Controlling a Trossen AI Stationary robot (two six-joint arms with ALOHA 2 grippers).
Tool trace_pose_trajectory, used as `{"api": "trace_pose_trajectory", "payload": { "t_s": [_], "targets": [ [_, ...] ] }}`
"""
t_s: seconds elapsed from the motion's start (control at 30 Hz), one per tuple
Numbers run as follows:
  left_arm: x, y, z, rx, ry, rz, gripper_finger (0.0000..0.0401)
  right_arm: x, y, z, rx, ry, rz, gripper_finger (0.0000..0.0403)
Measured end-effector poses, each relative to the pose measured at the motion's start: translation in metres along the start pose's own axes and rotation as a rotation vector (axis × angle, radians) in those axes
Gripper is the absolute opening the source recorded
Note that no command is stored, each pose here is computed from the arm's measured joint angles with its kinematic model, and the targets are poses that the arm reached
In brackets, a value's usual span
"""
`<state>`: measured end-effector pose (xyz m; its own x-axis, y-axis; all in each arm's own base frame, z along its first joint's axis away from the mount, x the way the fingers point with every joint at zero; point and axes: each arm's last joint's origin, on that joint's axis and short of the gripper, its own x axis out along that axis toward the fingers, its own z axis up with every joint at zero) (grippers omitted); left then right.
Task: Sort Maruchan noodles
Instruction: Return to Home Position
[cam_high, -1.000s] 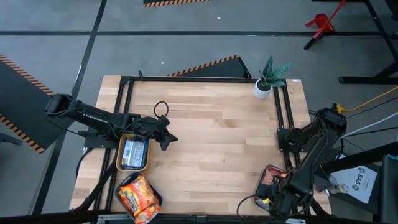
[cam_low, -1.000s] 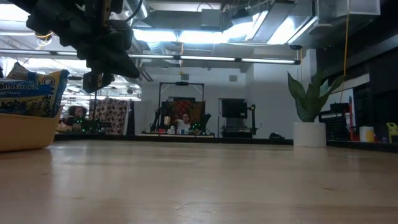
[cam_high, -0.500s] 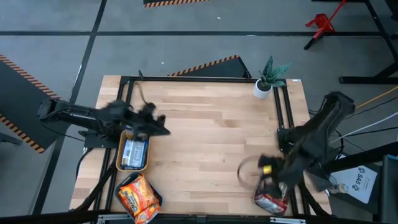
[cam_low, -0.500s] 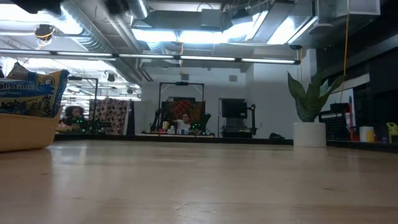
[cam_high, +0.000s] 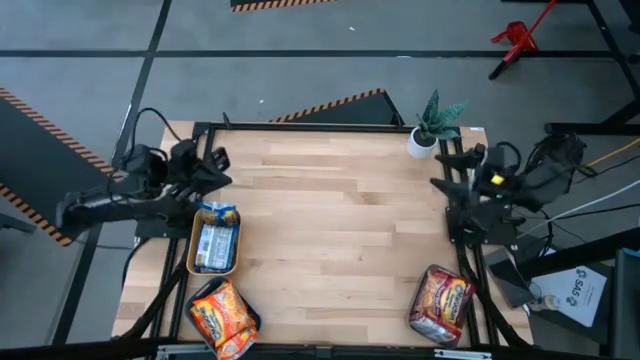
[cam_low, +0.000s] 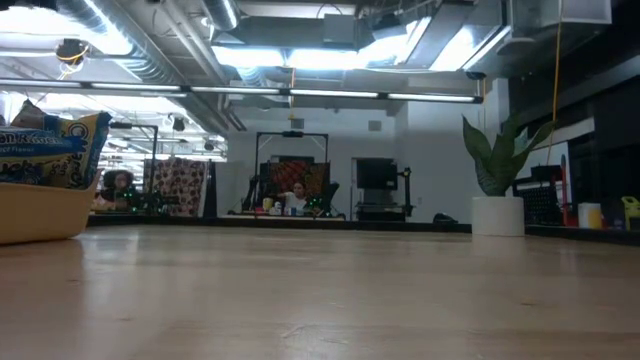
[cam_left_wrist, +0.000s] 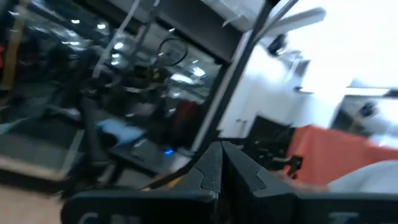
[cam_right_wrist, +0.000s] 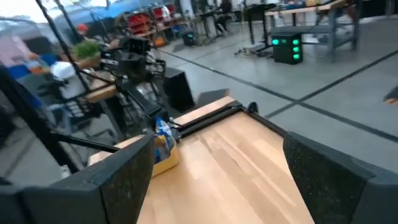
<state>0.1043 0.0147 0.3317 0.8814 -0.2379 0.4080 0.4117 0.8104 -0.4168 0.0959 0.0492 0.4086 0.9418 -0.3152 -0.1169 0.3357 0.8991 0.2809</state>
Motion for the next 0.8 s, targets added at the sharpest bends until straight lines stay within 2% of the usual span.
{"api": "trace_pose_trajectory", "payload": {
  "t_s": [0.13,0.3,0.4,0.6,0.73,0.8],
  "targets": [
    [-0.019,0.007,-0.005,0.052,0.067,0.117,0.0000,-0.008,-0.027,-0.024,0.038,-0.031,0.031,0.0340],
    [-0.038,0.023,-0.025,0.077,0.089,0.190,0.0000,-0.002,-0.044,-0.080,0.029,-0.086,0.081,0.0340],
    [-0.049,0.038,-0.045,0.041,0.107,0.236,0.0000,0.003,-0.052,-0.115,0.035,-0.111,0.068,0.0340],
    [-0.070,0.065,-0.084,-0.025,0.131,0.216,0.0000,0.014,-0.067,-0.178,0.081,-0.146,0.025,0.0340],
    [-0.081,0.079,-0.101,-0.071,0.159,0.294,0.0000,0.021,-0.078,-0.218,0.162,-0.184,0.002,0.0340],
    [-0.083,0.082,-0.103,-0.057,0.189,0.309,0.0000,0.021,-0.080,-0.221,0.166,-0.156,-0.011,0.0340]
  ]
}}
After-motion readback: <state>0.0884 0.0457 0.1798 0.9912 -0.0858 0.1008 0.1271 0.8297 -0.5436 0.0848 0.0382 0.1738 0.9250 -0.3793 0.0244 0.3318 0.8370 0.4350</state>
